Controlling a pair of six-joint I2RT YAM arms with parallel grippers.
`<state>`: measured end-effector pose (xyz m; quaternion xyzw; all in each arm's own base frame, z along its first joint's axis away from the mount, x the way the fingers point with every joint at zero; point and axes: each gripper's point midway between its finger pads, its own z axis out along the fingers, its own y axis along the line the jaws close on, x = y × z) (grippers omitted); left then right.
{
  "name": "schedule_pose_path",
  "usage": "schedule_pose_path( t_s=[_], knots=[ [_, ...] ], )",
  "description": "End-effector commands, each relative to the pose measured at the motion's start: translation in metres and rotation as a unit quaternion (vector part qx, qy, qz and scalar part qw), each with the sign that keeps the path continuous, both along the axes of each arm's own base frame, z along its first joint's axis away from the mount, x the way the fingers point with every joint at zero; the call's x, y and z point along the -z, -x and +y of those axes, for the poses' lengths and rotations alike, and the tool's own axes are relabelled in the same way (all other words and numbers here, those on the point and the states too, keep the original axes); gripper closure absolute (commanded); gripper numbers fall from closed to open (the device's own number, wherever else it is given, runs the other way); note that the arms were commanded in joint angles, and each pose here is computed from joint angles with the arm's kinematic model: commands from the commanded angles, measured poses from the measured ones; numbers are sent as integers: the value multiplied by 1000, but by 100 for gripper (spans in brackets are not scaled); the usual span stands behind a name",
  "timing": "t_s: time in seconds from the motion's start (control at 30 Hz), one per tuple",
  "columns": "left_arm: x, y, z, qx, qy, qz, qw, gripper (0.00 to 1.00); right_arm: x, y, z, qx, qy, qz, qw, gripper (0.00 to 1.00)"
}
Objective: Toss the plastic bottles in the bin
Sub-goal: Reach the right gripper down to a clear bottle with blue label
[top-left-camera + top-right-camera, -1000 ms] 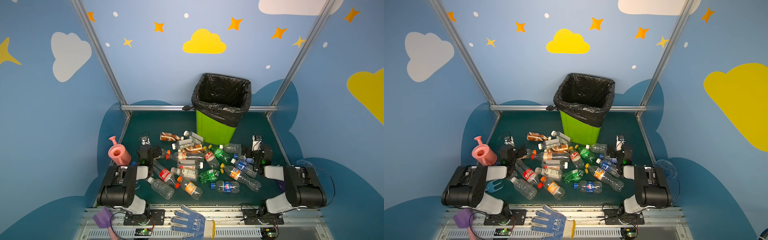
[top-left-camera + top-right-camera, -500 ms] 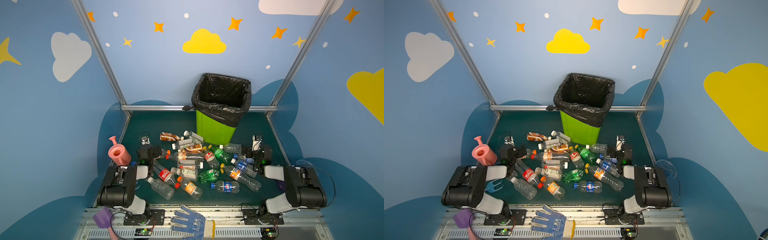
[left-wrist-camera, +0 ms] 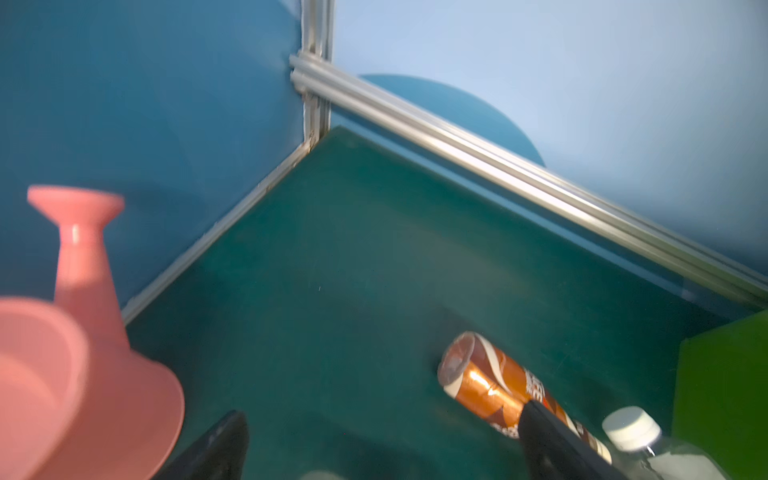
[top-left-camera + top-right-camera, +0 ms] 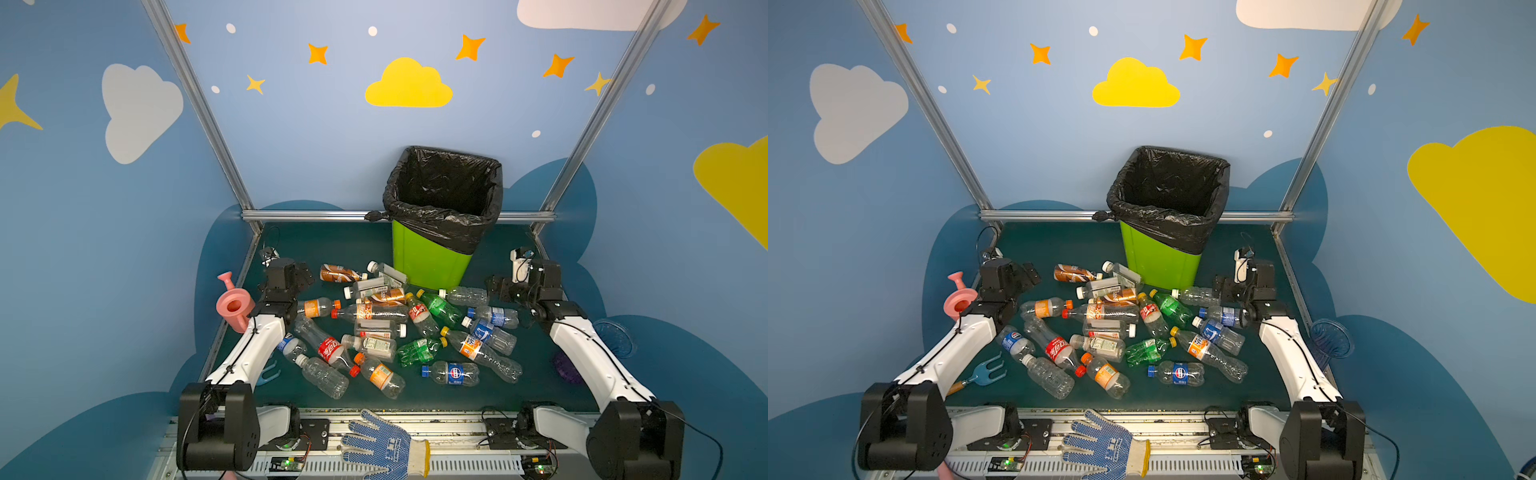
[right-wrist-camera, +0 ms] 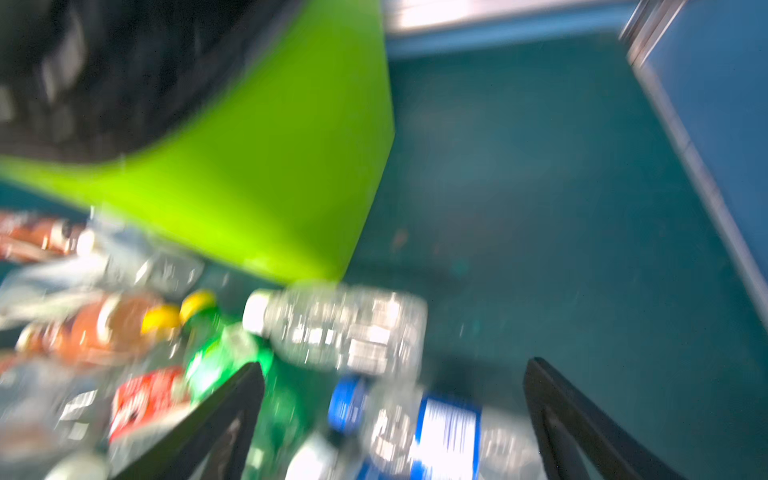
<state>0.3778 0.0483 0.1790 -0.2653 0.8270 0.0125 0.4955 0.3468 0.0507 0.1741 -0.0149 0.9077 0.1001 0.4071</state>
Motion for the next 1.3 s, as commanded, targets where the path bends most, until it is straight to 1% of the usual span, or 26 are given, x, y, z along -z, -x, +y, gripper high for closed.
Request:
schedule_pose_path(
  t_s=[0.0, 0.07, 0.17, 0.23, 0.27, 0.3, 0.33, 0.37, 0.47, 0.57, 0.73, 0.87, 0.97, 1.07, 1.17, 1.27],
  knots=[
    [14, 21, 1, -21, 24, 34, 999, 0, 23, 27, 3, -14, 4, 74, 997, 6],
    [14, 27, 2, -29, 28, 38, 998, 0, 29, 30, 4, -18, 5, 96, 995, 6],
    [14, 32, 3, -36, 35, 42, 998, 0, 32, 31, 12, -13, -25, 134, 991, 7],
    [13, 33, 1, -35, 39, 39, 998, 0, 34, 30, 14, -4, -38, 146, 989, 9],
    [13, 34, 1, -35, 43, 39, 998, 0, 36, 30, 12, 9, -42, 154, 987, 8],
    [14, 35, 0, -35, 45, 41, 998, 0, 38, 31, 4, 48, -48, 166, 984, 7],
    [14, 35, 0, -35, 48, 41, 997, 0, 40, 33, -8, 104, -53, 181, 976, 5],
    [15, 36, -1, -36, 49, 42, 997, 0, 41, 35, -14, 132, -69, 192, 970, 5],
    [18, 36, 0, -38, 51, 45, 997, 0, 40, 36, -14, 165, -122, 207, 957, 5],
    [20, 34, -3, -34, 53, 48, 997, 0, 44, 37, -16, 197, -157, 222, 942, 5],
    [22, 32, -6, -27, 56, 49, 997, 0, 55, 37, -19, 242, -203, 247, 916, 5],
    [23, 31, -9, -22, 56, 50, 997, 0, 61, 35, -20, 270, -241, 253, 897, 6],
    [26, 30, -10, -20, 55, 53, 997, 0, 71, 36, -25, 296, -256, 262, 882, 7],
    [28, 29, -11, -19, 56, 56, 997, 0, 83, 37, -28, 307, -261, 280, 871, 8],
    [30, 29, -12, -19, 57, 58, 997, 0, 90, 35, -27, 308, -267, 290, 866, 13],
    [32, 29, -13, -18, 57, 62, 996, 0, 95, 34, -31, 316, -266, 294, 862, 14]
  ],
)
